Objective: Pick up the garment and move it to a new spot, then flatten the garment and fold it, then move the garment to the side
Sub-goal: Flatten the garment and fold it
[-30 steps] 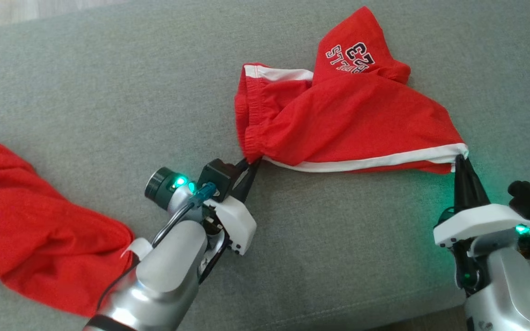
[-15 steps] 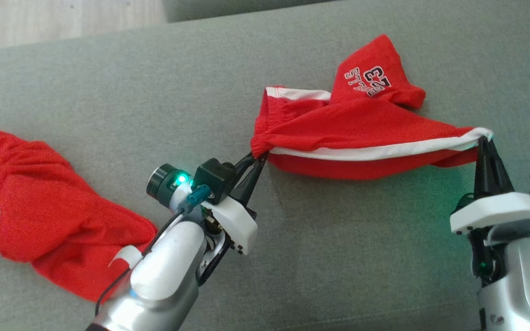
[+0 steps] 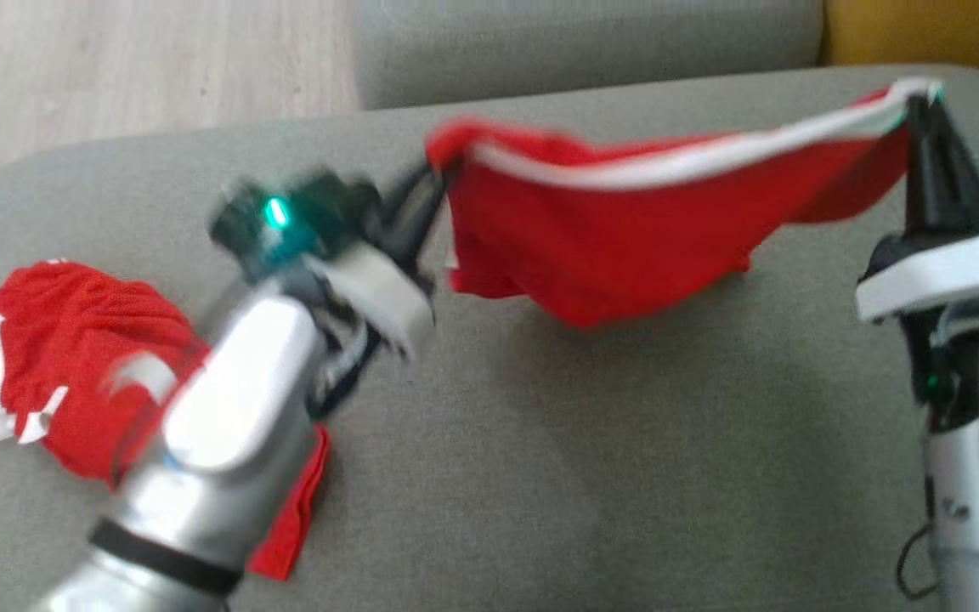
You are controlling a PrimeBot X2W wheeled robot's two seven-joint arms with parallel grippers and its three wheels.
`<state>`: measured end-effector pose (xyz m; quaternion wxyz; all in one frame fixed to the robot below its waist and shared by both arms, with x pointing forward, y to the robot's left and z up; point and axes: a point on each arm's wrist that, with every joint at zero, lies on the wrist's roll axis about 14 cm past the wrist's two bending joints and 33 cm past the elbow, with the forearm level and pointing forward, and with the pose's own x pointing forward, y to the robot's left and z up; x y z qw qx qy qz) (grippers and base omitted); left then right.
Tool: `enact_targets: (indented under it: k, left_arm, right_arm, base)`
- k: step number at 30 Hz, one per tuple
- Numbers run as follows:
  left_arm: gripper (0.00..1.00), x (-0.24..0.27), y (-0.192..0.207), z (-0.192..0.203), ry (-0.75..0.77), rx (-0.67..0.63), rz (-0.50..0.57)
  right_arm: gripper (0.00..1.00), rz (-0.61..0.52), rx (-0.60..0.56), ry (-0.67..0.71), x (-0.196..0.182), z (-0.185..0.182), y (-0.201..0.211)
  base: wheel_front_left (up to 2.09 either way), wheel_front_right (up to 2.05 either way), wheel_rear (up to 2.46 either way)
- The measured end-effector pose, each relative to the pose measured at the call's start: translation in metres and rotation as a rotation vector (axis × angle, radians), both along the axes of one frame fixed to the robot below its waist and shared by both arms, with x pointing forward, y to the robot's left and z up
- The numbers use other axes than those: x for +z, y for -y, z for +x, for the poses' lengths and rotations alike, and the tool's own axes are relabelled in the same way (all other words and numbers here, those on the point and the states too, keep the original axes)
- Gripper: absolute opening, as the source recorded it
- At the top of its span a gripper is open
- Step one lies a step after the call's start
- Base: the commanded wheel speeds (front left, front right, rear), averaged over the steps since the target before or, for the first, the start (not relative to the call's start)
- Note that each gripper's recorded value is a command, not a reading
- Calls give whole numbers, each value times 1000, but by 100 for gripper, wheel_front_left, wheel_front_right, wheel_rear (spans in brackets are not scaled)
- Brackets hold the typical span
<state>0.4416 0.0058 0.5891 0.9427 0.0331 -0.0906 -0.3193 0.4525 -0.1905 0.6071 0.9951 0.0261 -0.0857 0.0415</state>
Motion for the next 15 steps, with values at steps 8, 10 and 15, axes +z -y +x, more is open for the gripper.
enact_targets:
  k: [8, 10, 15]
  left_arm:
    - [0, 116, -23, -6, 263, 60, -79]
    - [0, 125, -27, -13, 278, 65, -81]
    - [0, 105, -33, -34, 202, 57, -84]
  right_arm:
    - [0, -66, 37, 195, 83, -19, -15]
    - [0, -79, 37, 224, 96, -29, -17]
    - [0, -68, 19, 175, 86, -54, -16]
  base:
    - [0, 0, 0]
    - [0, 0, 0]
    - [0, 0, 0]
